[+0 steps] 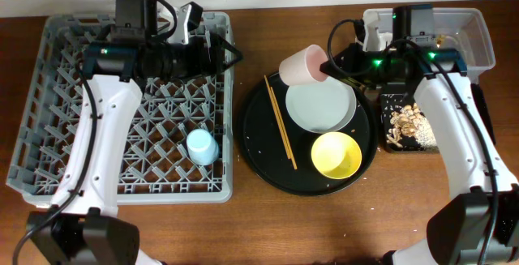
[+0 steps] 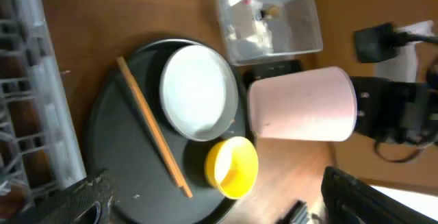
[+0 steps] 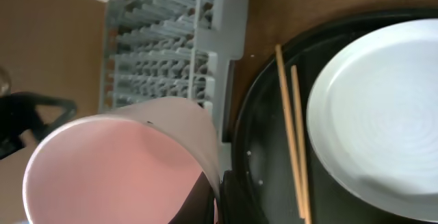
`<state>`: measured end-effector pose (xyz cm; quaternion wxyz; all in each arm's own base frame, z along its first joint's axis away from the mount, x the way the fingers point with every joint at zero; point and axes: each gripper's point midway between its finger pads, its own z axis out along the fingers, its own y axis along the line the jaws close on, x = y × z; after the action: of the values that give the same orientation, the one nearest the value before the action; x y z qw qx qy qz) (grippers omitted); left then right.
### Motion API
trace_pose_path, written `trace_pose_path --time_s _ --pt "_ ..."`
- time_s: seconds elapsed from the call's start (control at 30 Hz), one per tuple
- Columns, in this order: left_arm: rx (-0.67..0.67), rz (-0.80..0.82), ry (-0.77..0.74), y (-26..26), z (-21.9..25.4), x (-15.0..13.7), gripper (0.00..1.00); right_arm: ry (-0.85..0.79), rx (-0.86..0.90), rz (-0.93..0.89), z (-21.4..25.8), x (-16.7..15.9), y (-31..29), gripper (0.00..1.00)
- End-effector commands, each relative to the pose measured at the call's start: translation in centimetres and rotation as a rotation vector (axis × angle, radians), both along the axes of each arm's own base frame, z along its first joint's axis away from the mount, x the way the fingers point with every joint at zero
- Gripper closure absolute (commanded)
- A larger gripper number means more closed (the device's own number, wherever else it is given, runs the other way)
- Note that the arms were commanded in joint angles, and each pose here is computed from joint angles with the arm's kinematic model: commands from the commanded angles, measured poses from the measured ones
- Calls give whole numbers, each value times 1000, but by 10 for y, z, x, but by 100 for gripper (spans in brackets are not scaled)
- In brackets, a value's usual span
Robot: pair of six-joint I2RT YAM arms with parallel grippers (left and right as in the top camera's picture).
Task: Sort waste into correct bins and load items into the dishwasher rack
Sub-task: 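Grasp the pink cup with the right gripper and hand it to left, then place the pink cup upside down in the rack with left gripper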
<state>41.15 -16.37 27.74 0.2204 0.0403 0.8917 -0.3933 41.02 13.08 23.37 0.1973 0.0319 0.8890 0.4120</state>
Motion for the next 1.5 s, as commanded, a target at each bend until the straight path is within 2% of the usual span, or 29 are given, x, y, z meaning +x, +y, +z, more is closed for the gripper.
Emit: trace_pose_path --time_s 0.0,0.13,0.17,0.27,0.33,0.53,0.63,0.67,0.77,0.8,0.83,0.87,0.9,0.93,0.97,1.03,1.07,1.1,1.17,1.23,1.33,1.47 --pt "-207 -111 47 -8 -5 11 3 -37 66 68 12 -4 7 96" --pt "-378 -218 100 -22 -2 5 3 -127 168 147 36 -3 20 96" --pt "-446 -263 85 -22 11 1 1 -183 211 188 48 -2 25 96" --pt "-530 -305 60 -14 26 -3 1 -255 243 232 61 0 31 96" --pt "-612 -388 4 -16 45 -10 1 -312 254 274 71 0 50 96" --pt "-658 -449 7 -26 53 -20 3 -449 217 291 92 4 130 96" --pt "-658 -467 13 -34 53 -24 11 -402 229 300 73 8 158 96" --pt "-658 -467 14 -34 53 -24 21 -379 238 295 65 11 162 96" --pt "-658 -465 13 -33 53 -23 31 -387 225 265 62 20 157 96" --pt "-658 -464 13 -33 53 -23 34 -386 224 258 62 22 153 90" --pt "-658 -465 12 -33 53 -23 36 -382 223 252 61 24 150 53" --pt "-658 -464 13 -33 53 -23 37 -373 219 242 60 26 145 36" --pt "-656 -461 7 -31 53 -22 39 -358 218 232 58 28 138 22" --pt "-652 -443 -14 -23 54 -17 42 -328 208 208 52 31 128 16" --pt "-607 -386 -52 -8 49 -4 43 -259 184 161 39 36 107 11" --pt "-436 -207 -66 20 22 25 43 -173 139 94 19 40 69 10" --pt "-258 -57 -52 42 0 39 43 -120 90 51 3 39 41 8" --pt "-37 65 -42 66 -18 38 42 -80 49 15 -9 38 22 8" --pt "432 260 -8 114 -31 11 42 -18 -46 -35 -30 32 -9 7" --pt "676 260 55 115 -50 -10 42 26 -131 -34 -46 22 -19 7" --pt "825 198 60 92 -80 -1 42 74 -171 -28 -55 11 -23 6" --pt "873 118 185 81 -142 6 42 88 -198 -23 -60 7 -26 6"
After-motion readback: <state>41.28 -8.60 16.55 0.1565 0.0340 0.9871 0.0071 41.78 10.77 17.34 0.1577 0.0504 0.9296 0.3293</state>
